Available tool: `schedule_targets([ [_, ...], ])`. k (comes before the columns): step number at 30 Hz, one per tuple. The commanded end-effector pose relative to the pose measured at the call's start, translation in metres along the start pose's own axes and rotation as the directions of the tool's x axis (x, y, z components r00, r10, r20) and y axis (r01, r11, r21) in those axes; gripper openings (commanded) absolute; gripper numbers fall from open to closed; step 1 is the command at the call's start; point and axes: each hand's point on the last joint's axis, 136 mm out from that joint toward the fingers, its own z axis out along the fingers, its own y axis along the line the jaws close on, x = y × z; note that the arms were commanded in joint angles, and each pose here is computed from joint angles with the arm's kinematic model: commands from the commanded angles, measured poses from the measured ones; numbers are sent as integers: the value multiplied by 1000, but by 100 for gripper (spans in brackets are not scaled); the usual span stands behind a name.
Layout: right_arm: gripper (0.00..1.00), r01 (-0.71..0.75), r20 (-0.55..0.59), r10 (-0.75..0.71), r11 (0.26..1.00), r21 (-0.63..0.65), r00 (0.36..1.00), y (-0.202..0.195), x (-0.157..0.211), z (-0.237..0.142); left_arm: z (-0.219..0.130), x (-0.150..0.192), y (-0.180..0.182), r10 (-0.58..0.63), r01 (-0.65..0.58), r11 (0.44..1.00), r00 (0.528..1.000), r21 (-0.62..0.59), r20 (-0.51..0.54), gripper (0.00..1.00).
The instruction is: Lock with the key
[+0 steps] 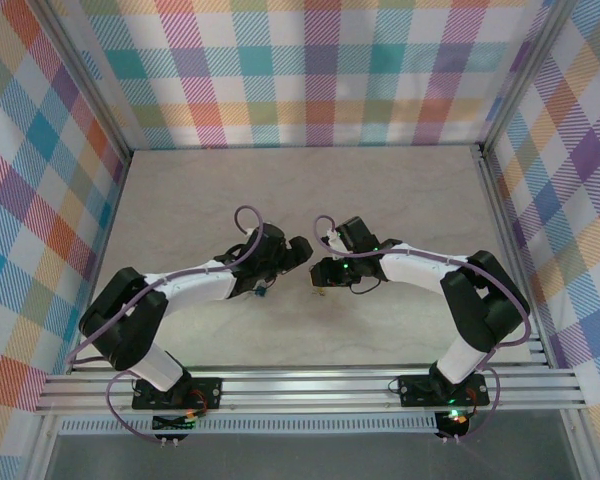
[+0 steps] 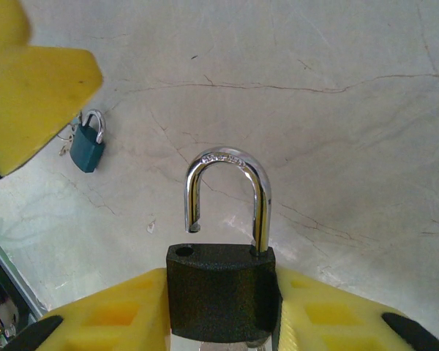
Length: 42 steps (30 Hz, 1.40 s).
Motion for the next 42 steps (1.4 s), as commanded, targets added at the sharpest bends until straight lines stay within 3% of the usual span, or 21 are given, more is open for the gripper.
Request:
schedule_targets([
  [1, 35, 37, 21, -37, 999, -38, 999, 8, -3, -7, 5, -4, -18, -49, 50, 996, 999, 71, -12, 88],
  [6, 35, 39, 24, -38, 999, -38, 999, 8, -3, -7, 10, 1, -19, -68, 71, 994, 997, 84, -34, 84],
  [20, 34, 43, 40, -41, 998, -39, 998, 9, -5, -9, 25, 22, -24, -107, 126, 979, 987, 162, -121, 50],
  [28, 34, 43, 43, -41, 998, -40, 998, 9, -6, -10, 23, 27, -29, -115, 143, 970, 983, 198, -147, 41],
  [42, 34, 46, 62, -43, 998, -46, 997, 10, -7, -14, 25, 44, -11, -134, 170, 968, 973, 186, -190, 39],
])
